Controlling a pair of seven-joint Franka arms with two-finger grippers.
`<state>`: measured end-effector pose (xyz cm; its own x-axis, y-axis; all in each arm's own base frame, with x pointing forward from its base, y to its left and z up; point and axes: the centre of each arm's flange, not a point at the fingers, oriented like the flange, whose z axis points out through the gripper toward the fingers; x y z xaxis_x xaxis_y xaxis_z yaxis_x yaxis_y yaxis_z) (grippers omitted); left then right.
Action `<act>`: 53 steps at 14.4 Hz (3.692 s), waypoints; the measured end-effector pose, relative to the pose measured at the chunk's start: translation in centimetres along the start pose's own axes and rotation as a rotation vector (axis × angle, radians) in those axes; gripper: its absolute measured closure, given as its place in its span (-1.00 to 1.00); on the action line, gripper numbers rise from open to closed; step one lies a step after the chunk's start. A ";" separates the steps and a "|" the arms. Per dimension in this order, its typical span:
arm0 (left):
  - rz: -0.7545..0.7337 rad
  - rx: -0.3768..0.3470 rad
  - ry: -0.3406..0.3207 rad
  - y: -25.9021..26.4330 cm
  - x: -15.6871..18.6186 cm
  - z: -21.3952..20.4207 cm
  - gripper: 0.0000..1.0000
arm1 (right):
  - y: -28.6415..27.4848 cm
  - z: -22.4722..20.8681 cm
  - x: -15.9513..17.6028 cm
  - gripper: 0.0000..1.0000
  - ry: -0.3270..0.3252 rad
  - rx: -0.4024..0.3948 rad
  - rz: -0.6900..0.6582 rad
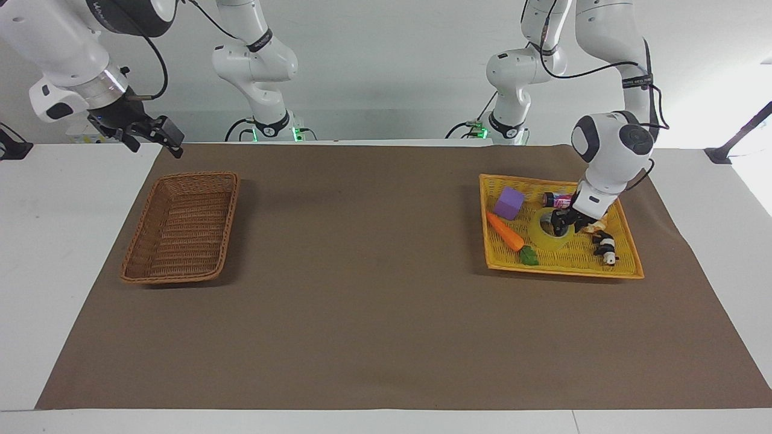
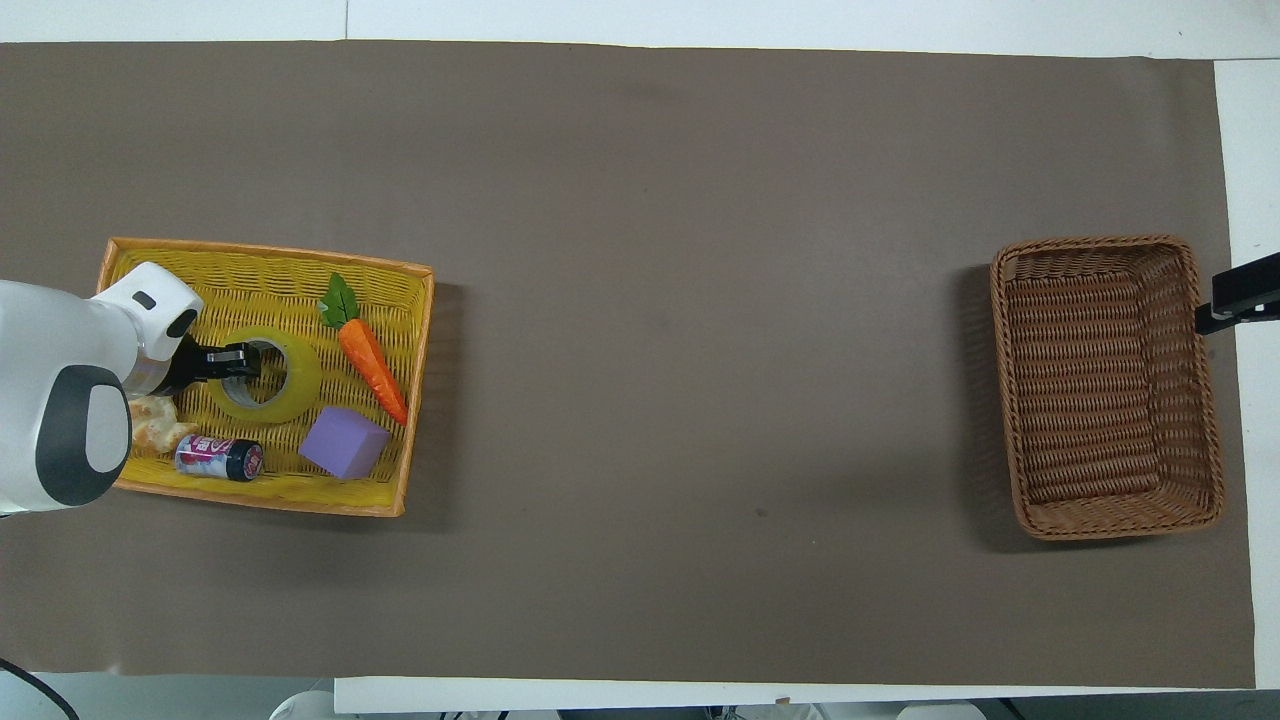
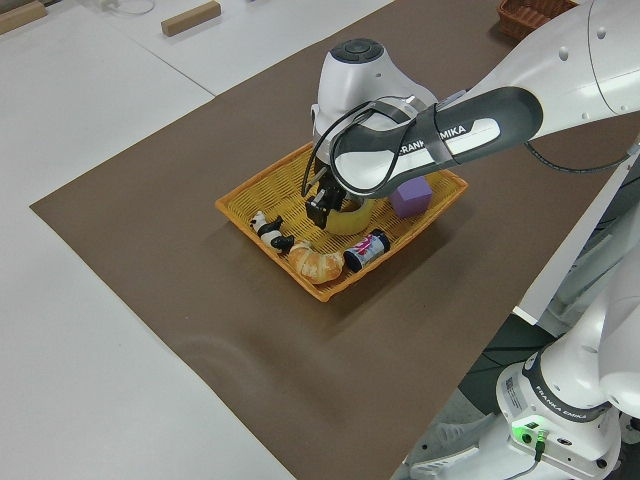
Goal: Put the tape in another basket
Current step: 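Reach the left gripper down to the yellow tape roll in the yellow basket, then grasp the tape roll with the left gripper and lift it up, then hold the tape up with the left gripper while the right gripper approaches it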
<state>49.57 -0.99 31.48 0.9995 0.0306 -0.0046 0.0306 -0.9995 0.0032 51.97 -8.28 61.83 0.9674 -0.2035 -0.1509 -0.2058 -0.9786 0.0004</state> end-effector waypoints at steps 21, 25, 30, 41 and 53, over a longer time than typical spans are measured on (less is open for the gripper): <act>-0.060 -0.419 -0.107 19.9 5.2 -13.9 0.57 | 0.4 0.0 0.0 -1.00 0.001 0.001 0.007; 0.022 -0.476 -0.104 31.1 0.9 -17.8 0.57 | 2.9 0.0 0.1 -1.00 0.001 0.010 0.042; 0.004 -0.473 -0.106 31.1 1.2 -17.3 0.57 | -0.3 0.1 -0.3 -1.00 -0.033 0.299 -0.079; -0.003 -0.458 -0.147 30.1 1.3 -17.0 0.57 | -20.0 7.9 -0.6 -1.00 0.046 0.980 -0.127; -0.005 -0.455 -0.154 29.5 1.3 -17.5 0.57 | -33.9 15.3 -1.4 -1.00 0.033 1.100 -0.063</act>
<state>51.85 -30.37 49.10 0.9881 0.0005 -0.1536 0.0689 -0.8952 0.4404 55.36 25.63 46.86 0.9809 -0.1708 -0.0933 -0.1592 -0.4291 -0.8891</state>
